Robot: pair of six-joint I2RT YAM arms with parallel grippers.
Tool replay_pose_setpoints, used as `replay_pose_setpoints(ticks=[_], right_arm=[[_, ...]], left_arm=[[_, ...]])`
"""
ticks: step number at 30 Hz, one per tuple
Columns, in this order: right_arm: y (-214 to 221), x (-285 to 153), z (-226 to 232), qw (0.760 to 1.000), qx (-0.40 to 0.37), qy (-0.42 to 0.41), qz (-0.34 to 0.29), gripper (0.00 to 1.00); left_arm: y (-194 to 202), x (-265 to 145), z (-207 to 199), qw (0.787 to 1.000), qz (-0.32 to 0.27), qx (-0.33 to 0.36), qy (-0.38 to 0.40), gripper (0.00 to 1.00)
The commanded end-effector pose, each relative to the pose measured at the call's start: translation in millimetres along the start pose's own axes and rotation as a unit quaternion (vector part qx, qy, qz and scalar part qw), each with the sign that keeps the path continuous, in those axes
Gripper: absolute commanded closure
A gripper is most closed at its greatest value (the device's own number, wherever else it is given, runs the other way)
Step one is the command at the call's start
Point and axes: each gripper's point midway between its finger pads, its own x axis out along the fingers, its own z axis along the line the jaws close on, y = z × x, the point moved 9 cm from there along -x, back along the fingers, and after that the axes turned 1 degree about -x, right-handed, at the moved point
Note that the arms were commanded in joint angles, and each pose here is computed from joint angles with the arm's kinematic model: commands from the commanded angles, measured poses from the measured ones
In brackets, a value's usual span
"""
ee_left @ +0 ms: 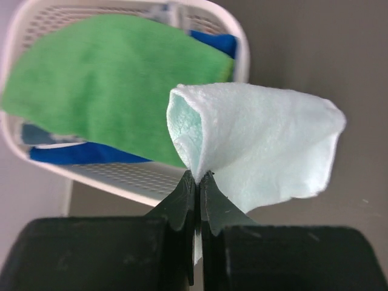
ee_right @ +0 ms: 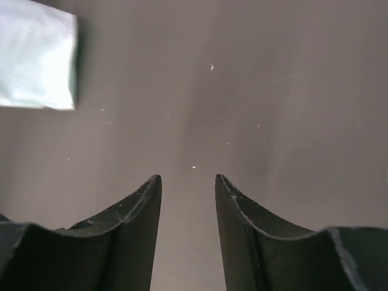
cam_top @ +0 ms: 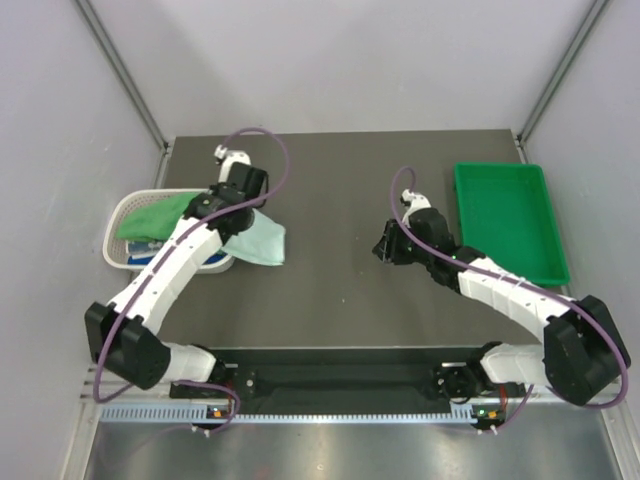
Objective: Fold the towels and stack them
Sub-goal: Neatly place the folded towel into the bin
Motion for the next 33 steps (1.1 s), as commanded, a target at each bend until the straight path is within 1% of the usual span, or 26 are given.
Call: replay_pose_setpoints(ticks=[1, 5, 8, 10, 15, 16, 19, 23, 26, 27, 30, 31, 32, 33], right_arm=[[-22, 1, 17, 0.999, -0.008, -0.036, -0.032, 0.59], [-24, 3, 21, 0.999, -0.008, -0.045, -0.03, 0.59], [-24, 5, 23, 0.998, -0.008, -0.047, -0.028, 0.6], [-23, 6, 24, 0.999, -0.01, -0.047, -0.022, 0.6], [-22, 8, 24, 0.999, -0.013, -0.046, -0.016, 0.6], [-22, 8, 25, 0.999, -0.013, -0.046, -0.015, 0.6], [-23, 7, 27, 0.999, -0.017, -0.046, -0.013, 0.6], [-22, 6, 26, 0.999, -0.02, -0.043, -0.014, 0.6], [-21, 7, 26, 0.999, -0.021, -0.042, -0.011, 0.61], [-20, 8, 25, 0.999, -0.022, -0.041, -0.008, 0.6], [-19, 9, 25, 0.999, -0.023, -0.04, -0.006, 0.61], [-19, 10, 24, 0.999, -0.023, -0.04, -0.005, 0.6], [-17, 10, 24, 0.999, -0.024, -0.039, -0.002, 0.6], [-17, 10, 23, 0.999, -0.024, -0.039, -0.003, 0.61]], left_arm=[[-22, -15, 49, 0.997, -0.04, 0.004, -0.069, 1.0], [-41, -17, 80, 0.994, -0.071, -0.021, -0.085, 1.0], [-56, -10, 102, 0.991, -0.093, -0.04, -0.091, 1.0], [-63, -7, 109, 0.99, -0.102, -0.041, -0.093, 1.0], [-77, 6, 130, 0.982, -0.131, -0.076, -0.112, 1.0], [-79, 8, 134, 0.982, -0.132, -0.071, -0.116, 1.0], [-85, 16, 139, 0.981, -0.137, -0.085, -0.111, 1.0], [-82, 33, 160, 0.977, -0.127, -0.106, -0.138, 1.0], [-77, 49, 166, 0.977, -0.108, -0.108, -0.148, 1.0], [-76, 53, 167, 0.974, -0.105, -0.128, -0.152, 1.0], [-71, 68, 175, 0.968, -0.086, -0.149, -0.182, 1.0], [-68, 76, 176, 0.967, -0.075, -0.154, -0.189, 0.93], [-66, 81, 180, 0.964, -0.071, -0.165, -0.195, 0.83], [-64, 85, 180, 0.962, -0.067, -0.178, -0.196, 0.75]])
